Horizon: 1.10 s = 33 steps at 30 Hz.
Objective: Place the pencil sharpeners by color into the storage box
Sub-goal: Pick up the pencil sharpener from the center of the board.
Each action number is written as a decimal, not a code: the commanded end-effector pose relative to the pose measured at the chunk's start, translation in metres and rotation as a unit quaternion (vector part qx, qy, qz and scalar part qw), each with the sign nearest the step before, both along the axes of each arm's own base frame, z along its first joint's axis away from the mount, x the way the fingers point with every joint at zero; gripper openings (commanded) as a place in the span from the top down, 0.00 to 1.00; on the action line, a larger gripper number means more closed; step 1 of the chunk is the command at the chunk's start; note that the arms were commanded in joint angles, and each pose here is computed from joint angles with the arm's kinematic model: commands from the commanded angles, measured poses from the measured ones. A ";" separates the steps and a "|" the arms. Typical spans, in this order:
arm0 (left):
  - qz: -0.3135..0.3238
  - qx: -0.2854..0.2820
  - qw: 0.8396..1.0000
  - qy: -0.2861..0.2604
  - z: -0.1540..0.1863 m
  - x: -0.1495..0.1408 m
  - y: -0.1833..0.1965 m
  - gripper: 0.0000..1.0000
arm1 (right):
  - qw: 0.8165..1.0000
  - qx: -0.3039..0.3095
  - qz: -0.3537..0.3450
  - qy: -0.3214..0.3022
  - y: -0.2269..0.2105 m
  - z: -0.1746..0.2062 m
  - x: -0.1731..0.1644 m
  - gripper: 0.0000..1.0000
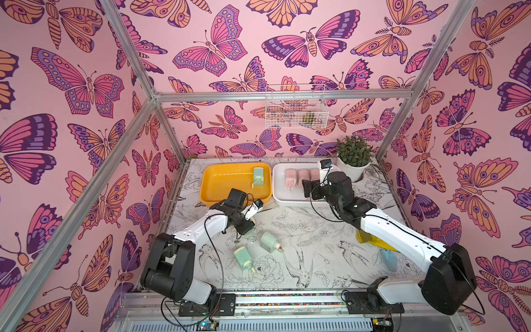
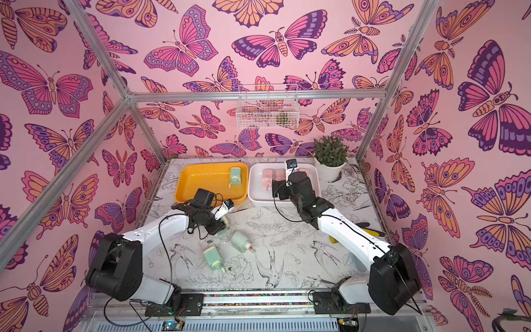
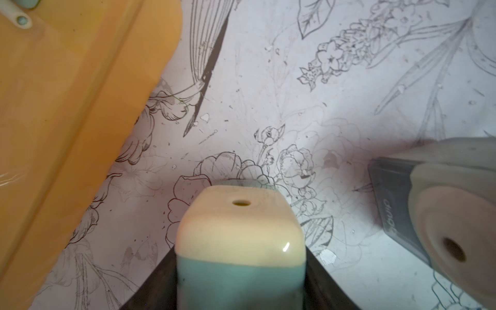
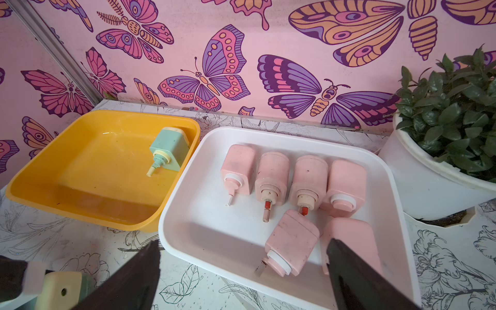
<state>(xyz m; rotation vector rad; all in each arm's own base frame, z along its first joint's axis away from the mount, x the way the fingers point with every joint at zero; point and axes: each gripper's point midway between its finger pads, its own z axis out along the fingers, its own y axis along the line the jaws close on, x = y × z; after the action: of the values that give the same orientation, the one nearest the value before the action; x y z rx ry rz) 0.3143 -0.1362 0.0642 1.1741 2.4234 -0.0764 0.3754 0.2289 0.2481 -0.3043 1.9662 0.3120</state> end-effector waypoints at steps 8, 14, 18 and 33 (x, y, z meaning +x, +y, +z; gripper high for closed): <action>0.169 0.011 0.986 0.000 -0.013 0.023 -0.010 0.41 | 1.000 0.008 0.003 -0.006 0.008 0.007 0.005 0.01; 0.173 0.021 0.985 0.008 -0.015 0.020 -0.021 0.44 | 1.000 0.009 0.002 -0.006 0.007 0.007 0.005 0.01; 0.181 0.020 0.983 -0.007 0.002 0.024 -0.018 0.69 | 1.000 0.007 0.000 -0.007 0.005 0.008 0.004 0.01; 0.225 -0.038 0.966 -0.118 0.138 0.053 -0.012 1.00 | 1.000 0.022 -0.020 -0.010 0.001 0.011 0.007 0.01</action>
<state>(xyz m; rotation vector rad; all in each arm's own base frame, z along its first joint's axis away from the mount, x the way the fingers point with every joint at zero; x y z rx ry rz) 0.3601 -0.1613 0.1925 0.6260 2.3585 0.0345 0.3778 0.2296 0.2411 -0.2946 1.9832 0.3078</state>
